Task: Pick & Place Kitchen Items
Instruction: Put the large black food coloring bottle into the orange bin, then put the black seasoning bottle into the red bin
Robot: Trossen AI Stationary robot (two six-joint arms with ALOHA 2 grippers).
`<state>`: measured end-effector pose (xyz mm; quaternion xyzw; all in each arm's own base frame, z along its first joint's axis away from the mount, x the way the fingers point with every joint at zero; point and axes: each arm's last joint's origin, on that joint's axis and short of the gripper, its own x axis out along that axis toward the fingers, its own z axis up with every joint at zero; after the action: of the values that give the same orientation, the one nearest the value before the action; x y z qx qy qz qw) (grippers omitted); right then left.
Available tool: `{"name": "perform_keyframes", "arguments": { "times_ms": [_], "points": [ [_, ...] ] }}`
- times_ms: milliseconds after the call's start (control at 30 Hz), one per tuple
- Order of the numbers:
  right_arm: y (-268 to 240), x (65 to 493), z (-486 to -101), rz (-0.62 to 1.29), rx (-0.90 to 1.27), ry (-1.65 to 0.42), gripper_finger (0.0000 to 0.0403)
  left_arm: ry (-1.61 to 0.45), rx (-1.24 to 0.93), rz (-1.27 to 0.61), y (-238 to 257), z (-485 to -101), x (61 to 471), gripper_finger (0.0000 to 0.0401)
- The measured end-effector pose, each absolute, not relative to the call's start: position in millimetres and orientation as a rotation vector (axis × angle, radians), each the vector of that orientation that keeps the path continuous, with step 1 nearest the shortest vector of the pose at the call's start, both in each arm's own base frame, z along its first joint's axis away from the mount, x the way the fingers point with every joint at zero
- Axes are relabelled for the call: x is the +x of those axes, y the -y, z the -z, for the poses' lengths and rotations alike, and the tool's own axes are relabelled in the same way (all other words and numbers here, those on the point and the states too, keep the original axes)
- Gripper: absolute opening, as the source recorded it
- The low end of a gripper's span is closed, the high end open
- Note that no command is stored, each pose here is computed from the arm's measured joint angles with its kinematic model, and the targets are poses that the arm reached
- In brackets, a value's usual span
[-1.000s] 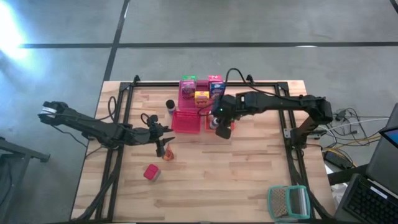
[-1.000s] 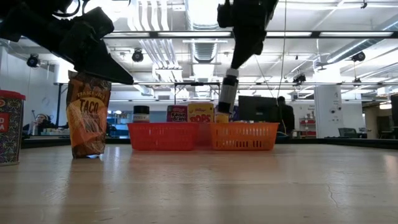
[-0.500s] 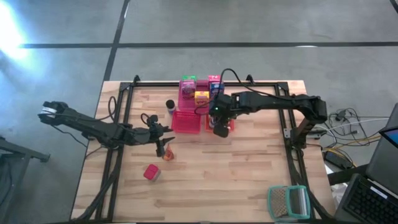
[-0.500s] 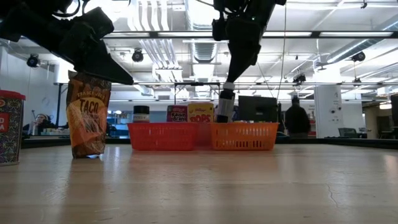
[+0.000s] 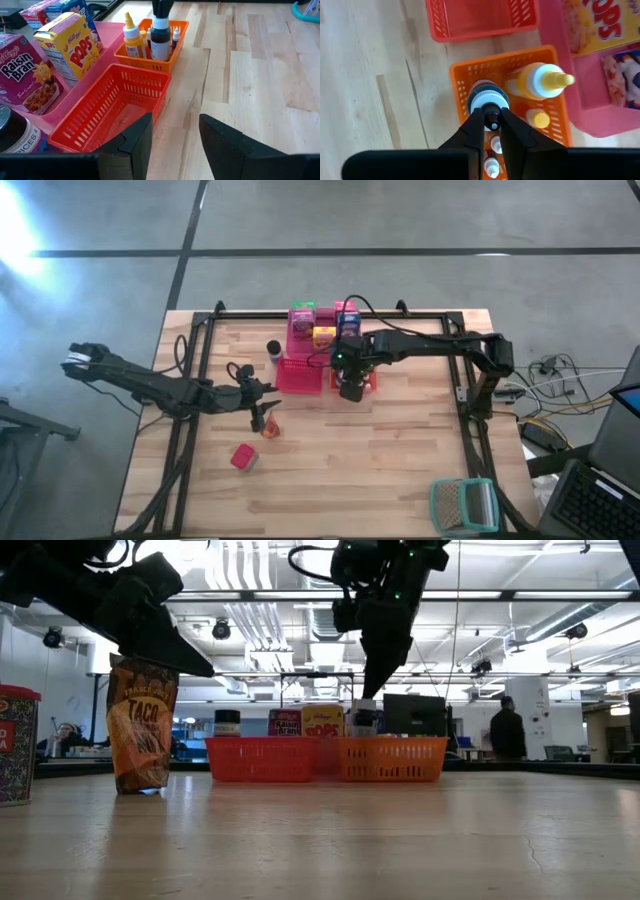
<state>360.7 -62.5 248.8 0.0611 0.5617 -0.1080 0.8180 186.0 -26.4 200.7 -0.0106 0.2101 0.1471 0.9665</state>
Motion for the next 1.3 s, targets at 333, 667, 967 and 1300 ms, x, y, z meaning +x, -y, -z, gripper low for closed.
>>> {"name": "perform_keyframes", "arguments": {
  "times_ms": [333, 667, 967, 1300],
  "points": [
    [66, 364, -237, 0.228, 0.131, -1.235, 0.0036, -0.428, -0.02, -0.298, 26, -200, 186, 0.0168],
    [66, 363, -237, 0.231, 0.136, -1.235, 0.0113, -0.427, -0.021, -0.298, 26, -201, 186, 0.0168],
    [64, 353, -253, 0.246, 0.161, -1.305, 0.0168, -0.428, -0.016, -0.297, 26, -200, 186, 0.0168],
    [51, 302, -314, 0.264, 0.177, -1.15, 0.0126, -0.421, -0.045, -0.303, 26, -201, 186, 0.0168]
  ]
}}
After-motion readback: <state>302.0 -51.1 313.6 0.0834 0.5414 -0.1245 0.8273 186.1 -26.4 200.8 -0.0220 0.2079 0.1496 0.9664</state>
